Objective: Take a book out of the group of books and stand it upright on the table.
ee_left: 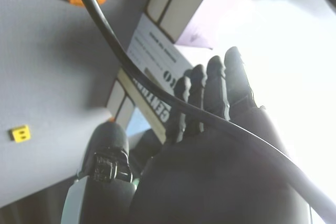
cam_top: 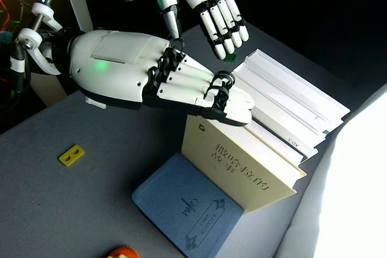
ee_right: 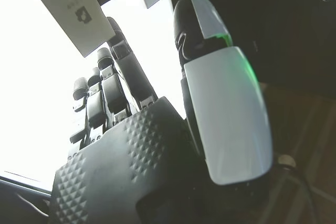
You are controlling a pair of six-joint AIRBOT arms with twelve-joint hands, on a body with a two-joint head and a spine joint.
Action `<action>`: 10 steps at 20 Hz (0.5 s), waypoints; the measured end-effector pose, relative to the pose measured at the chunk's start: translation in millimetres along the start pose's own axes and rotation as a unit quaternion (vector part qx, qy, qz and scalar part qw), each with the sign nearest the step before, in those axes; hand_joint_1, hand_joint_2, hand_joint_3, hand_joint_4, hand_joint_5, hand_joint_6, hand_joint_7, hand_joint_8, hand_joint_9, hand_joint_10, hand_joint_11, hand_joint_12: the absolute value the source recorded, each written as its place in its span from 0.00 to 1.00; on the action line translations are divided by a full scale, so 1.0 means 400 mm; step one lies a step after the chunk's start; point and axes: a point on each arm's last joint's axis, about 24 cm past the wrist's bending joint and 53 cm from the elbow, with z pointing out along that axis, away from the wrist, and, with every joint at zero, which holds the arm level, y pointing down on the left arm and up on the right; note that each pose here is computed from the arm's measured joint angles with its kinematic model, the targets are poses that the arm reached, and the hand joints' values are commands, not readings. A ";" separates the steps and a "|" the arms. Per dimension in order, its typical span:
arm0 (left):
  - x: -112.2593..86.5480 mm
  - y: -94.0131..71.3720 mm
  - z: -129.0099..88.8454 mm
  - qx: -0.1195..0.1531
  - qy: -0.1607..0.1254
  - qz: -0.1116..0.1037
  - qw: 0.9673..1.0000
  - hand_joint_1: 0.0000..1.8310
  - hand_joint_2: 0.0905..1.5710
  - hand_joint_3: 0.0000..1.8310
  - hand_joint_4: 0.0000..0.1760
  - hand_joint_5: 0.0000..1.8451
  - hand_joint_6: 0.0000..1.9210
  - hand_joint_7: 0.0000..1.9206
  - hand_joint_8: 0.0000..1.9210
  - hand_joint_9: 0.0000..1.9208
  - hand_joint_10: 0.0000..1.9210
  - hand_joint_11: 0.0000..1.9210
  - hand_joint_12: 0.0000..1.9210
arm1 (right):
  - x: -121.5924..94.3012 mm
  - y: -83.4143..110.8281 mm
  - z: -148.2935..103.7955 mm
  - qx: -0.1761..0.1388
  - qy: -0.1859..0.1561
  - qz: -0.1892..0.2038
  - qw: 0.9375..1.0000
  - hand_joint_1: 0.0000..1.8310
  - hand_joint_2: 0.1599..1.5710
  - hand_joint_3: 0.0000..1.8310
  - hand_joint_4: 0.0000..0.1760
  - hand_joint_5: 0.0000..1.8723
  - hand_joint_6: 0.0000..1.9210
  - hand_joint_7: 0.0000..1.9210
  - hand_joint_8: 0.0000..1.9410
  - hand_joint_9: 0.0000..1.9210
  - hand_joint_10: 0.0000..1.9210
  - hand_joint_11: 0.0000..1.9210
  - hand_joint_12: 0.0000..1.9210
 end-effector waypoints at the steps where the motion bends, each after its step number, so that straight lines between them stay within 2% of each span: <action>1: 0.000 0.000 0.000 0.000 0.000 0.000 1.000 0.01 0.89 0.00 0.00 0.03 0.00 0.03 0.00 0.01 0.00 0.00 0.00 | 0.005 0.004 0.001 -0.002 0.002 0.000 1.000 0.00 0.77 0.00 0.00 0.24 0.00 0.09 0.00 0.03 0.00 0.00 0.04; 5: 0.000 0.000 0.000 0.000 0.000 0.000 1.000 0.00 0.90 0.00 0.00 0.03 0.00 0.02 0.00 0.00 0.00 0.00 0.00 | 0.026 0.003 0.002 0.003 0.012 0.006 1.000 0.00 0.77 0.00 0.02 0.24 0.00 0.09 0.00 0.03 0.00 0.00 0.02; 6: 0.000 0.000 0.000 0.000 0.000 0.000 1.000 0.00 0.90 0.00 0.00 0.02 0.00 0.02 0.00 0.00 0.00 0.00 0.00 | 0.034 0.001 0.000 0.004 0.016 0.003 1.000 0.00 0.76 0.00 0.05 0.24 0.00 0.09 0.00 0.03 0.00 0.00 0.03; 10: 0.000 0.000 0.000 0.000 0.000 0.000 1.000 0.01 0.89 0.00 0.00 0.03 0.00 0.02 0.00 0.01 0.00 0.00 0.00 | 0.043 0.000 -0.002 0.005 0.020 -0.001 1.000 0.00 0.76 0.00 0.03 0.26 0.01 0.10 0.00 0.04 0.00 0.00 0.09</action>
